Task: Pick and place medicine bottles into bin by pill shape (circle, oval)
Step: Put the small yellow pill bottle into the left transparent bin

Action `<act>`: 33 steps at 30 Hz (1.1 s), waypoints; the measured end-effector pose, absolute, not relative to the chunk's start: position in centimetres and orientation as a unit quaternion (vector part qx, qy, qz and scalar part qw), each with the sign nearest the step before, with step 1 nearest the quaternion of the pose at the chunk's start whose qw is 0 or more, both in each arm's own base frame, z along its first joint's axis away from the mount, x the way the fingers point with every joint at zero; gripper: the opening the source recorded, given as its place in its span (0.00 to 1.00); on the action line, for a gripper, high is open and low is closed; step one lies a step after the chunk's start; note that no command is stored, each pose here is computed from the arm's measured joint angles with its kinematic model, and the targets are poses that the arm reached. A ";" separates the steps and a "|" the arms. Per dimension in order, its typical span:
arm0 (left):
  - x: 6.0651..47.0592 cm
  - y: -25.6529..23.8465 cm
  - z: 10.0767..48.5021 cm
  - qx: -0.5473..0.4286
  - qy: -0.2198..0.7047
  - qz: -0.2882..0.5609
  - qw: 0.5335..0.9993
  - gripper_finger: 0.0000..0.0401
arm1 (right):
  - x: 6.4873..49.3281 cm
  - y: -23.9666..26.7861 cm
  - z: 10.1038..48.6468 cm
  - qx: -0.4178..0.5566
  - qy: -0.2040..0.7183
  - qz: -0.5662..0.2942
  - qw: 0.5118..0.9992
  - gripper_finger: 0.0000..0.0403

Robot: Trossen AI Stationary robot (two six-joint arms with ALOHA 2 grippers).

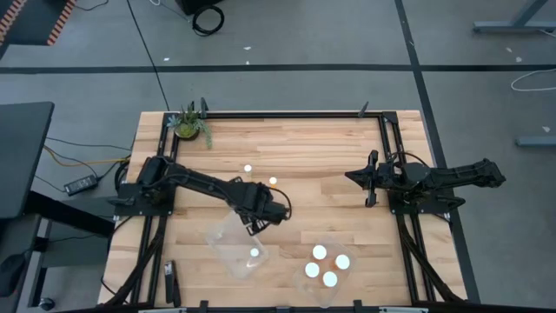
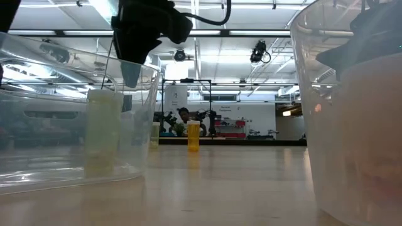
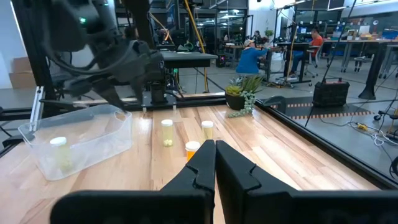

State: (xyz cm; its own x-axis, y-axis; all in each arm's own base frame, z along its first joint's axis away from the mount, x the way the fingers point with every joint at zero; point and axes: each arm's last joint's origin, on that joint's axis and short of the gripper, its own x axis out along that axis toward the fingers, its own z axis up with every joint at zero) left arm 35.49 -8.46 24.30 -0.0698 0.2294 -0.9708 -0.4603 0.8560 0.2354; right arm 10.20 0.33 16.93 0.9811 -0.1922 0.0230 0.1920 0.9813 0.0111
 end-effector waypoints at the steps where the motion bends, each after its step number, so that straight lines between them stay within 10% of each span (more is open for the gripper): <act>1: 35.5 -8.2 24.3 -0.079 0.685 0.257 0.677 0.44 | 10.2 0.3 16.9 0.004 -0.012 -0.096 0.995 0.05; 14: 32.9 -6.9 22.7 -0.037 0.711 0.272 0.648 0.43 | 10.2 0.3 16.9 0.004 -0.012 -0.096 0.995 0.05; 33: 28.6 -2.6 20.2 -0.226 0.630 0.292 0.683 0.52 | 10.2 0.3 16.8 0.003 -0.008 -0.097 0.995 0.05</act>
State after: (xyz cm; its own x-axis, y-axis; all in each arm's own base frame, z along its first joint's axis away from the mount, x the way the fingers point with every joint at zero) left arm 28.59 -2.64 20.19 0.0351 0.1137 -0.9929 -0.6830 0.7280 0.0592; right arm 10.20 0.33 16.83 0.9812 -0.1924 0.0146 0.1923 0.9813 0.0081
